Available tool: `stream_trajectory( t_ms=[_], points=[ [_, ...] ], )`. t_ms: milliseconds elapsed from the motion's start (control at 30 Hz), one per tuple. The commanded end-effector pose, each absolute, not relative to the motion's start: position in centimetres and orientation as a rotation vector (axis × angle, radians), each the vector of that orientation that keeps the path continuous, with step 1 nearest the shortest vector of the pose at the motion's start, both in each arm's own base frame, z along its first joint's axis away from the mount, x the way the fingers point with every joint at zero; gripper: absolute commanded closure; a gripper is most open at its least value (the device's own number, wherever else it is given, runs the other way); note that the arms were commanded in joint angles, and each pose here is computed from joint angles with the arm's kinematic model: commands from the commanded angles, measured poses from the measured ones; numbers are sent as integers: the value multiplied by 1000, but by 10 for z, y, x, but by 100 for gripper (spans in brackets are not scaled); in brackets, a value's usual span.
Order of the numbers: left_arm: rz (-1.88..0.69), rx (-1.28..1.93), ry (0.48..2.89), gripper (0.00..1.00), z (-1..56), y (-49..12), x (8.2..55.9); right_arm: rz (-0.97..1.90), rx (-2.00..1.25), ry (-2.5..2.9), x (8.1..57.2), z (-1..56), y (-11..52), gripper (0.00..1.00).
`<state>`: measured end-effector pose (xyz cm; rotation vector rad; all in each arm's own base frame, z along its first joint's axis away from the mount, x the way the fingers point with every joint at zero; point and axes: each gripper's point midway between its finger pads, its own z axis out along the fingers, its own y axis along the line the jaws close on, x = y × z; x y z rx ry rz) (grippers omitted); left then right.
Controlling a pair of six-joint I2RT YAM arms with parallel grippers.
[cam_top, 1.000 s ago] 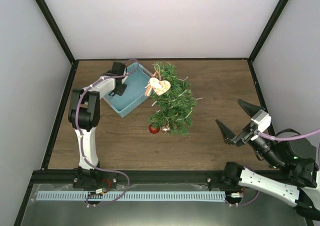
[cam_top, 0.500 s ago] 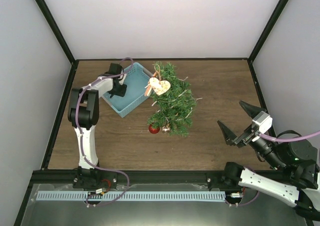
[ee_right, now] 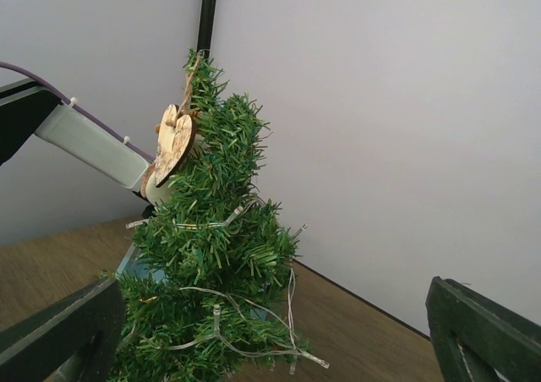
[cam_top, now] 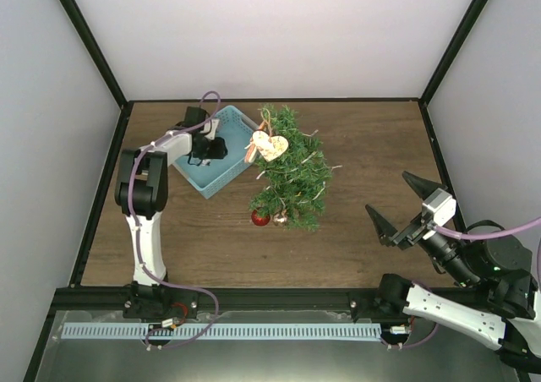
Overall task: Decorate the small christmas tree
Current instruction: Pick up the decoration item from the storage box.
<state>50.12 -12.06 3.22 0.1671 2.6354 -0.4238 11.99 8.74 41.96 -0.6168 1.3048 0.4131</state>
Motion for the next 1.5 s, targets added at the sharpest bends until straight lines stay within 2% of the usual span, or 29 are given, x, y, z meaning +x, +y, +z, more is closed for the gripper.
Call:
stream_trajectory(
  t_ms=[0,67,167,300,633,700,833,1167,1467],
  points=[
    [-453,188,2554,51,64,-129,508,403,-599,1299,121,422,85,0],
    [-333,267,2537,46,79,-117,507,403,-600,1299,121,422,85,0],
    [-144,385,2596,32,76,-93,493,395,-603,1297,122,423,85,0],
    [-25,489,2735,29,47,-69,472,380,-608,1290,123,423,85,0],
    [-83,594,2856,23,-1,-71,459,373,-617,1299,124,421,87,0],
    [-77,586,2887,24,-11,-69,457,367,-612,1296,124,423,85,0],
    [-86,533,2897,37,-23,-70,454,358,-610,1291,124,423,84,0],
    [-30,554,2917,54,-34,-68,445,333,-622,1287,126,417,87,0],
    [11,539,2867,56,-14,-67,457,335,-607,1289,125,417,82,0]
  ],
)
